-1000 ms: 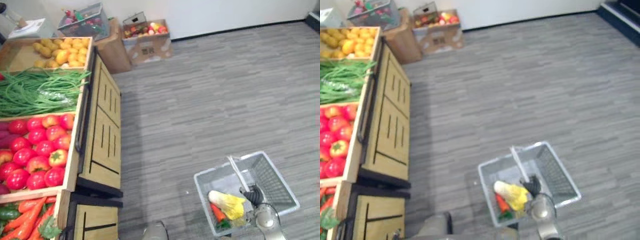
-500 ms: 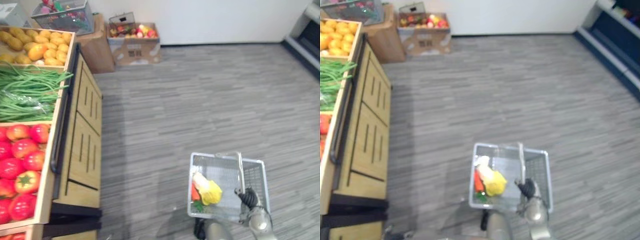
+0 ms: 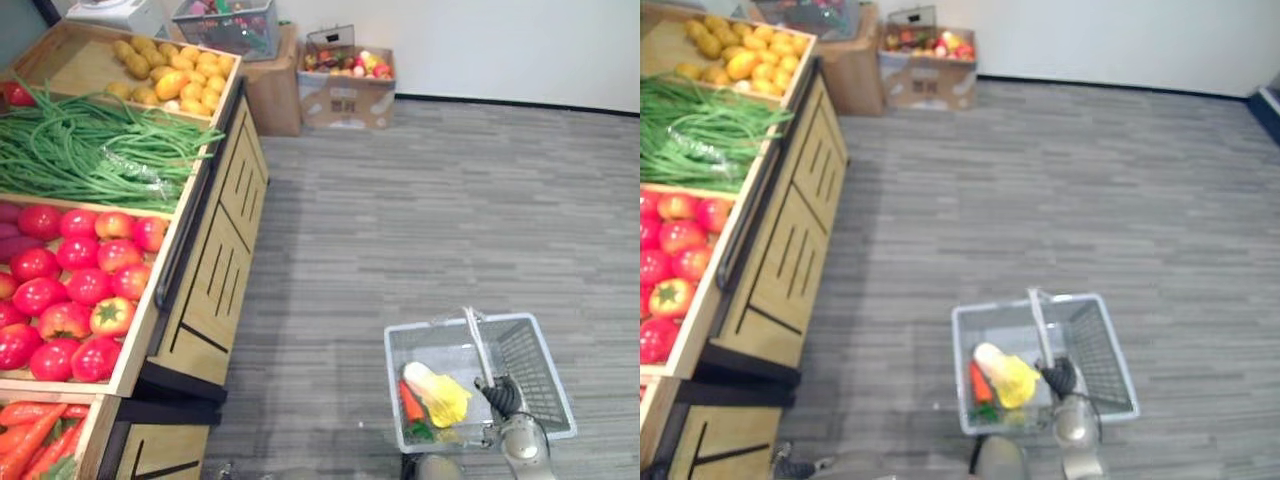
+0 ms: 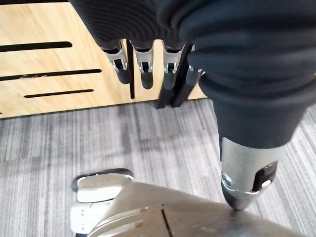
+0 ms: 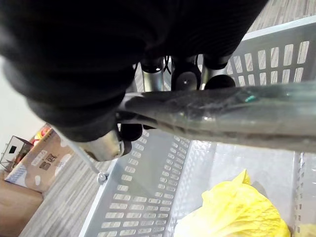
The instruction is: Pick vegetable in the basket
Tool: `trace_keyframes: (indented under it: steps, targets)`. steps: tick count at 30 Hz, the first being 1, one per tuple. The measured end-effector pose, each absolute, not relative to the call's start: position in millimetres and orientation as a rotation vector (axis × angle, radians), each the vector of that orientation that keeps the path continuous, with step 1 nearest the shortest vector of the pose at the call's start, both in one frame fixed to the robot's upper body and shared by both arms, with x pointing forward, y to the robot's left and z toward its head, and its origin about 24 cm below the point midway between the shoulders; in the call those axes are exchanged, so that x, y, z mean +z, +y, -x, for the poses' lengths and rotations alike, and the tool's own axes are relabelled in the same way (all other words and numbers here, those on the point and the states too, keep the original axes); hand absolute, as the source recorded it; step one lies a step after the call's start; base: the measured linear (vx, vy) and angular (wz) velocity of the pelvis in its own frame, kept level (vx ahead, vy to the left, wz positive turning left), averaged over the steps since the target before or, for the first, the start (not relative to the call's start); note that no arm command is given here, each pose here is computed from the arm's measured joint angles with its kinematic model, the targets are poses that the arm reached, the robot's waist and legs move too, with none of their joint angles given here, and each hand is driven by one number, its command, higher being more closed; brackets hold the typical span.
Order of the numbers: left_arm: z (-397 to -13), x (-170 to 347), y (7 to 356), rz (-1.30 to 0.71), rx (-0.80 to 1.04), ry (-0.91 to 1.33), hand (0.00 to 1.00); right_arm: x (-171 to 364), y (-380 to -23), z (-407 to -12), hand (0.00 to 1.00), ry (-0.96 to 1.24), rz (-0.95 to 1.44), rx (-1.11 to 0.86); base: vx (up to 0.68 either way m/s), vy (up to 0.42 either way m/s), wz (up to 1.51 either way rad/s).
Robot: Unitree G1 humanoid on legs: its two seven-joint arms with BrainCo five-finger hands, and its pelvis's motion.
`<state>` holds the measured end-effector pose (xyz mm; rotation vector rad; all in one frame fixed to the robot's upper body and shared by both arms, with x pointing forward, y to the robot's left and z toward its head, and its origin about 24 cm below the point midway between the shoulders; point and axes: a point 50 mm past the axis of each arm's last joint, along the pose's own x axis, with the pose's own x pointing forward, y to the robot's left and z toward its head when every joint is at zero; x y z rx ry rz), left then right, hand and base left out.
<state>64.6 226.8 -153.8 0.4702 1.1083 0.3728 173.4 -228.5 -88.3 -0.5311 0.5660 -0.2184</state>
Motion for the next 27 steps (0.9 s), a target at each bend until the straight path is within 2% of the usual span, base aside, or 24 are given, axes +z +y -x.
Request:
trace_keyframes:
  steps: [11, 18, 22, 27]
  targets:
    - [-53.2, -158.7, 210.7, -0.348, 0.459, 1.154, 0.0, -114.3, -259.9, -121.6, 1.0, 0.779, 0.451, -0.382, -0.03, -0.071, 0.36]
    - [-51.6, -159.6, 209.2, -0.324, 0.472, 1.158, 0.0, -126.7, -263.7, -102.2, 1.0, 0.873, 0.402, -0.448, -0.11, 0.069, -0.06]
    - [-41.9, -160.6, 218.6, -0.337, 0.48, 1.188, 0.0, -139.2, -244.7, -88.8, 1.0, 0.938, 0.303, -0.45, -0.09, 0.139, -0.32]
    - [-37.3, -162.7, 219.9, -0.274, 0.486, 1.202, 0.0, -148.3, -244.2, -68.0, 1.0, 1.013, 0.164, -0.563, 0.03, 0.076, -0.16]
